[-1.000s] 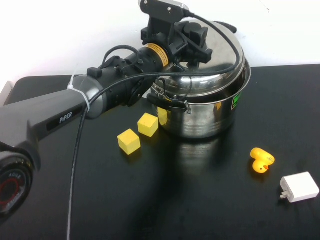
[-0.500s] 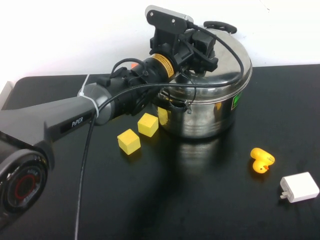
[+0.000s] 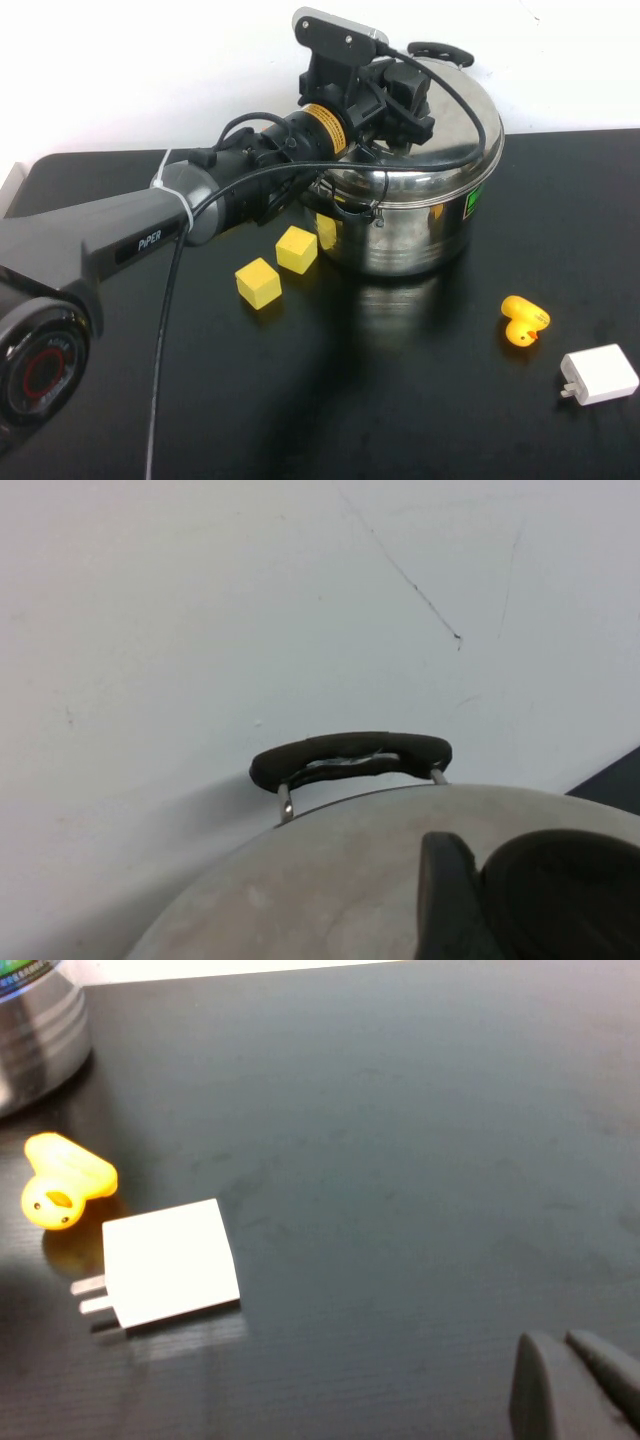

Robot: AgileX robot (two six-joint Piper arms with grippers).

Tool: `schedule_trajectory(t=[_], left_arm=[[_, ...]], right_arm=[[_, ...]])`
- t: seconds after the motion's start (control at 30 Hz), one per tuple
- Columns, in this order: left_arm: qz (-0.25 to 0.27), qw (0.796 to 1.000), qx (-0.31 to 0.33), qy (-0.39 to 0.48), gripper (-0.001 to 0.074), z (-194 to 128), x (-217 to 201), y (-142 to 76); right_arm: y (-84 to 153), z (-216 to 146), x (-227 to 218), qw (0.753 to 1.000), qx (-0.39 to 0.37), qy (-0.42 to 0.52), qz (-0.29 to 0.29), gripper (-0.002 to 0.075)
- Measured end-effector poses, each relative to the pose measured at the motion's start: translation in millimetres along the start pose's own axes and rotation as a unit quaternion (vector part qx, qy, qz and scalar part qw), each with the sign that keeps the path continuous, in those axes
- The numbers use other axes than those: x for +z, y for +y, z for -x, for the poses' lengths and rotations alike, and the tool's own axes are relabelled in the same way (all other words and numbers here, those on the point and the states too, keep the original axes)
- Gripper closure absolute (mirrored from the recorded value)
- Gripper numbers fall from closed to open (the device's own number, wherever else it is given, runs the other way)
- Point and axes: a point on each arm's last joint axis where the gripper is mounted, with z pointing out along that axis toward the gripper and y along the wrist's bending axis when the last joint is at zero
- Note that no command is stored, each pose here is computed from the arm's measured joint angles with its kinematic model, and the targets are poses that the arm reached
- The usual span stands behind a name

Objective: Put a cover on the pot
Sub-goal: Place the pot lid on the pot

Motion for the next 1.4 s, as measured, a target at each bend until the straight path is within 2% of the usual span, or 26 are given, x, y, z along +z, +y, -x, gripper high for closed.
schedule_trajectory(t=[0.6, 0.93, 1.2, 1.4], left_arm=[[0.008, 0.999, 0.042, 0.033, 0.0412, 4.4, -2.9, 1.0], [0.013, 0.998, 0.042, 0.039, 0.0412, 7.2, -2.6, 1.8], [0.034, 0.997, 0.051, 0.046, 0.0413, 18.4, 2.0, 6.3], [0.048, 0.997, 0.016, 0.056, 0.0413, 18.4, 2.4, 8.7]], right_arm=[[0.0, 0.0, 0.0, 1.0, 0.0, 0.0, 0.0, 0.0728], [0.0, 0.0, 0.0, 1.0, 0.0, 0.0, 0.0, 0.0728], [0.0, 0.0, 0.0, 1.0, 0.0, 0.0, 0.0, 0.0728], [0.0, 0.0, 0.0, 1.0, 0.0, 0.0, 0.0, 0.0728]])
